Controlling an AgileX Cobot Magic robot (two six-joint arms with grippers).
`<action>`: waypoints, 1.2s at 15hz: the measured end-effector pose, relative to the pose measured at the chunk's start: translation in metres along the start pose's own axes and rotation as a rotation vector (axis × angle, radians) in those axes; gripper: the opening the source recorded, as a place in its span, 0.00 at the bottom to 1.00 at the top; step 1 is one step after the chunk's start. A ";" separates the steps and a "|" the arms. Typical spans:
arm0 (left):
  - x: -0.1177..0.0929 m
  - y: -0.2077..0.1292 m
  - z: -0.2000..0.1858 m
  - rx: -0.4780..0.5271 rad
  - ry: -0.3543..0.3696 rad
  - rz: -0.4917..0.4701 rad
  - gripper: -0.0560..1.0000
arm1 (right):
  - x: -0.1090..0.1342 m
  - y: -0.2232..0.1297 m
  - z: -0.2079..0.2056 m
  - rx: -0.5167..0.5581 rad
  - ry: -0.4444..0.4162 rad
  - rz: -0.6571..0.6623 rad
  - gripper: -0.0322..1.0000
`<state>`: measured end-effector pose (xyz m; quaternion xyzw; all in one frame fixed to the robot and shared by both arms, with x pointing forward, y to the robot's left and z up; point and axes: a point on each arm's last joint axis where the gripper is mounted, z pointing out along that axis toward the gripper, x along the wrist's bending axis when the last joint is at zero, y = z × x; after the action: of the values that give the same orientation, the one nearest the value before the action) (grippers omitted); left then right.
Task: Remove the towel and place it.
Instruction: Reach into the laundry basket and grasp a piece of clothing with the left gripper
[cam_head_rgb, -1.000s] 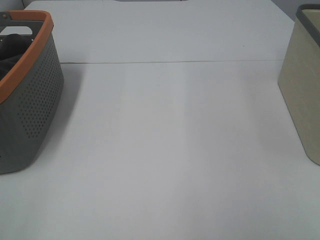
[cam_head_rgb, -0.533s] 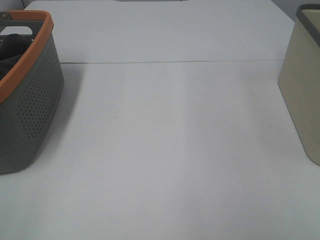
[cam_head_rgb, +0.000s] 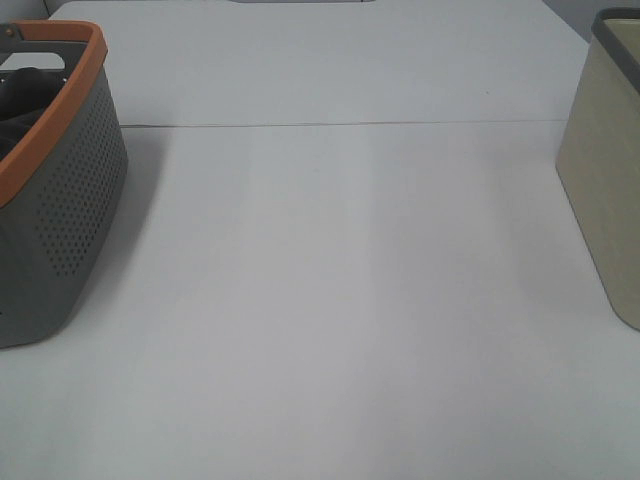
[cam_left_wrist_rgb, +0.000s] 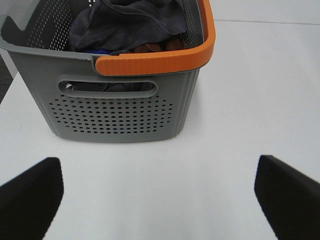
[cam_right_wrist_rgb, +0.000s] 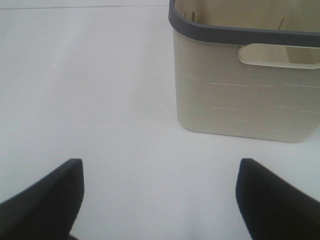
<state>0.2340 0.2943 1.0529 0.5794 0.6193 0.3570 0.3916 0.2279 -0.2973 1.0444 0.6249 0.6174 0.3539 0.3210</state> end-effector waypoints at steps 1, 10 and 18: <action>0.000 0.000 0.000 0.000 0.000 0.000 0.98 | 0.000 0.000 0.000 0.000 0.000 0.000 0.75; 0.000 0.000 0.000 0.000 -0.001 0.000 0.98 | 0.000 0.000 0.000 0.000 0.000 0.000 0.75; -0.005 0.125 0.007 0.219 -0.025 0.241 0.98 | 0.000 0.000 0.000 0.000 0.000 0.000 0.75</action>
<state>0.2947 0.2980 1.1620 0.6930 0.5756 0.3244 0.2883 0.2279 -0.2973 1.0444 0.6249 0.6174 0.3539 0.3210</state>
